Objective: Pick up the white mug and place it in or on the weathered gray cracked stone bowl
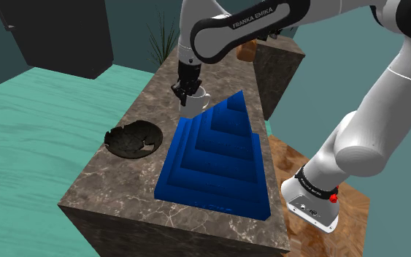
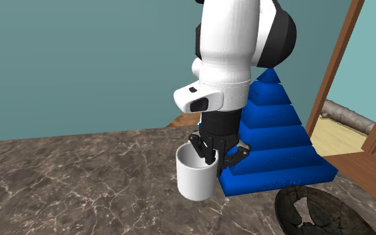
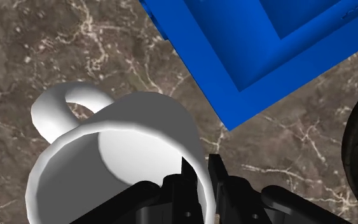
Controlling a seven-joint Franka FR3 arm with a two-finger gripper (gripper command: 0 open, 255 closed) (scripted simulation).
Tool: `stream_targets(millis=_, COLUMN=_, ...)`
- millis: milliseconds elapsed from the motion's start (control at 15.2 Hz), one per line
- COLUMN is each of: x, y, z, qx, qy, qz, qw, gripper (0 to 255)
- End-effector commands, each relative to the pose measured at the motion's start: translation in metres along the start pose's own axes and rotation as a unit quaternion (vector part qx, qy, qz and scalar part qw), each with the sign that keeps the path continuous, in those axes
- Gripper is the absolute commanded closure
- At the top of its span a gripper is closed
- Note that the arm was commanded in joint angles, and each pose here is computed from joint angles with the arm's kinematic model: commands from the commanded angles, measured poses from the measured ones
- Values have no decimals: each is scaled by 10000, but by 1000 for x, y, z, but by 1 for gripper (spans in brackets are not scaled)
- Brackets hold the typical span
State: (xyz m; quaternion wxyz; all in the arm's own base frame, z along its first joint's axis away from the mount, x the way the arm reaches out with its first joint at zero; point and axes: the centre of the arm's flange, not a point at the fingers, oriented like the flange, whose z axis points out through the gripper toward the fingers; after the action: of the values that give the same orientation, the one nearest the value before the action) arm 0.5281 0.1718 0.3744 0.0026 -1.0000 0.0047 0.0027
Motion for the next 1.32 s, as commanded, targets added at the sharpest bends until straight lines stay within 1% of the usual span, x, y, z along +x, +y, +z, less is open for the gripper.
stream_targets(millis=0, x=0, y=0, z=-11, qx=1, qy=0, qz=-1, qw=10000, gripper=255)
stream_targets(millis=1056, x=-1, y=-1, z=-96, qx=1, qy=0, qz=-1, qw=10000, gripper=255)
stream_targets(millis=1254, x=-4, y=-40, z=-99, qx=1, qy=0, qz=-1, qw=10000, gripper=255)
